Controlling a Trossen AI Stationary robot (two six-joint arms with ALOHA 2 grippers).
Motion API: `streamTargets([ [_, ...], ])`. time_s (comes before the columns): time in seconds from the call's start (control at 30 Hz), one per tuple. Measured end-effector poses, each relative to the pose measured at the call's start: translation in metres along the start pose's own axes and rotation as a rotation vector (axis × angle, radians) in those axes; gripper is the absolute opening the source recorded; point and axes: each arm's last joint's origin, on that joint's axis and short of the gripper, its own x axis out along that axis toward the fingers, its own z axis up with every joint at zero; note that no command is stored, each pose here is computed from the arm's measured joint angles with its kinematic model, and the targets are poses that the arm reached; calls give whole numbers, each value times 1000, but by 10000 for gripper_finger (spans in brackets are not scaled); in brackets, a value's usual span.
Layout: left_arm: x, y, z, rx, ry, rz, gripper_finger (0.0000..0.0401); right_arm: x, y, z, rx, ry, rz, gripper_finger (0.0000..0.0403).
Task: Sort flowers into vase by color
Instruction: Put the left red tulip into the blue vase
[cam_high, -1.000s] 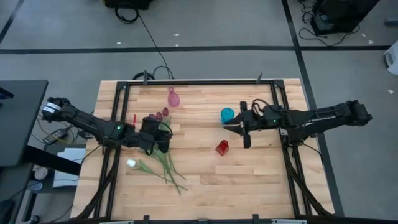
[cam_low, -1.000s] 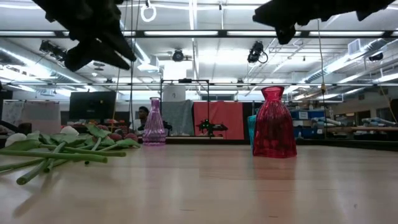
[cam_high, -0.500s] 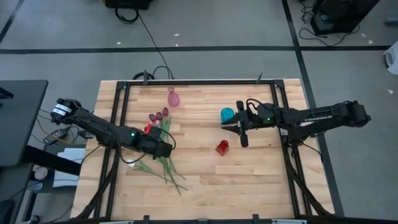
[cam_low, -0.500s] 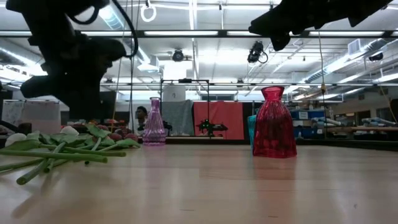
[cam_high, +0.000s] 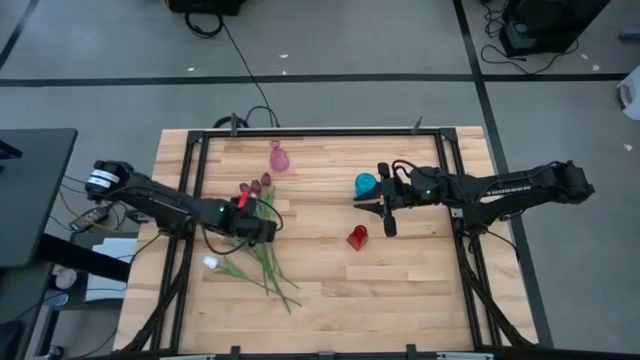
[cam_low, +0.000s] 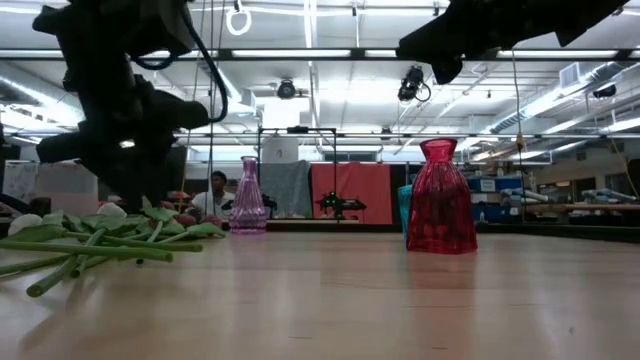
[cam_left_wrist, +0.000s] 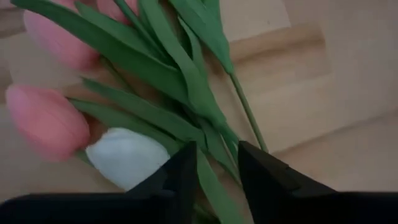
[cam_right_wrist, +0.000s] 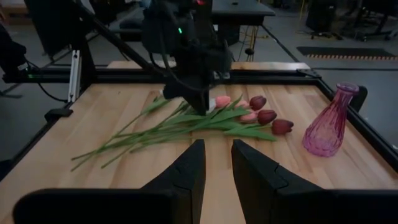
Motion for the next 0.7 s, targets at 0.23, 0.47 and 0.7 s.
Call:
streamTargets([
  [0.23,18,3,6,-33,22,70,187,0,0,1,-1,-15,1,91],
  [0.47,31,10,12,-29,38,108,179,0,-1,2,0,-16,-5,91],
  [0.7,37,9,16,-36,28,68,153,0,-2,2,4,-17,-8,91],
])
